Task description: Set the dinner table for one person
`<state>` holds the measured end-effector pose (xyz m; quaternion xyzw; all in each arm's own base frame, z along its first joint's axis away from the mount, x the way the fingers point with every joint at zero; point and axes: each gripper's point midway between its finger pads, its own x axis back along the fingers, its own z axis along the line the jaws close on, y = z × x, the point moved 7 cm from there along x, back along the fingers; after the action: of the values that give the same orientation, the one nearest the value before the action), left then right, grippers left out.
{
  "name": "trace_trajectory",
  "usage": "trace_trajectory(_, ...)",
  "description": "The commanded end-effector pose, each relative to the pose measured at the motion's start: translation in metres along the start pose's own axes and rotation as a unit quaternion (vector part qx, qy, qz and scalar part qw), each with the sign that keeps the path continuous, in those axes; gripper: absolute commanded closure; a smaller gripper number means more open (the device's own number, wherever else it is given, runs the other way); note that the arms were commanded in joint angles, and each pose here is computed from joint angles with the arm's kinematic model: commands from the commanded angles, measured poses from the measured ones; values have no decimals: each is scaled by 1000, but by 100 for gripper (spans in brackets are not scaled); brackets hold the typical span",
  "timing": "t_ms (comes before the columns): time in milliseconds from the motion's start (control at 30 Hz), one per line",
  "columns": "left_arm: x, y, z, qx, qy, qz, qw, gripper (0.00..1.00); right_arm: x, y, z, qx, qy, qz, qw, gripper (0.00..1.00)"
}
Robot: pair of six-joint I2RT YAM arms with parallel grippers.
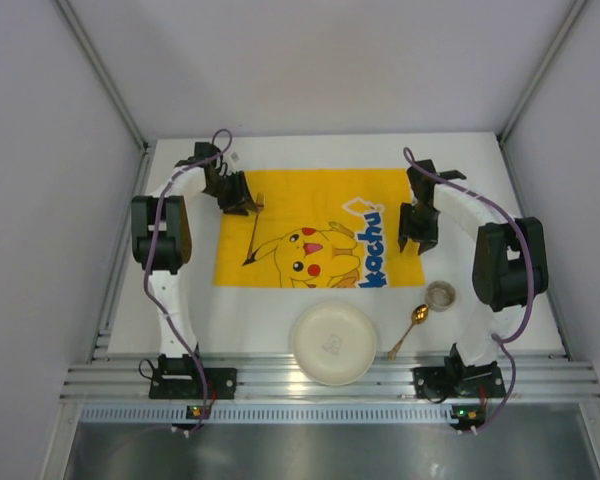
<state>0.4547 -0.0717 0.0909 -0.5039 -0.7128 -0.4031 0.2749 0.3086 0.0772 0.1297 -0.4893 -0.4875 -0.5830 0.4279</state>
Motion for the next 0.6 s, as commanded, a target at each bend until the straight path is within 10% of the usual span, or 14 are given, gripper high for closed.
trace_trajectory(0,9,8,4,7,4,-26,1000,50,27,14,-1,-3,-1,-47,999,52)
trace_trajectory(233,33,11,7,19,12,-62,998,43,44,13,-26,-41,-48,-60,996,31)
trace_trajectory(567,92,2,-35,22,-17,-127,992,43,49,-55,-94,-208,-112,-21,972,28)
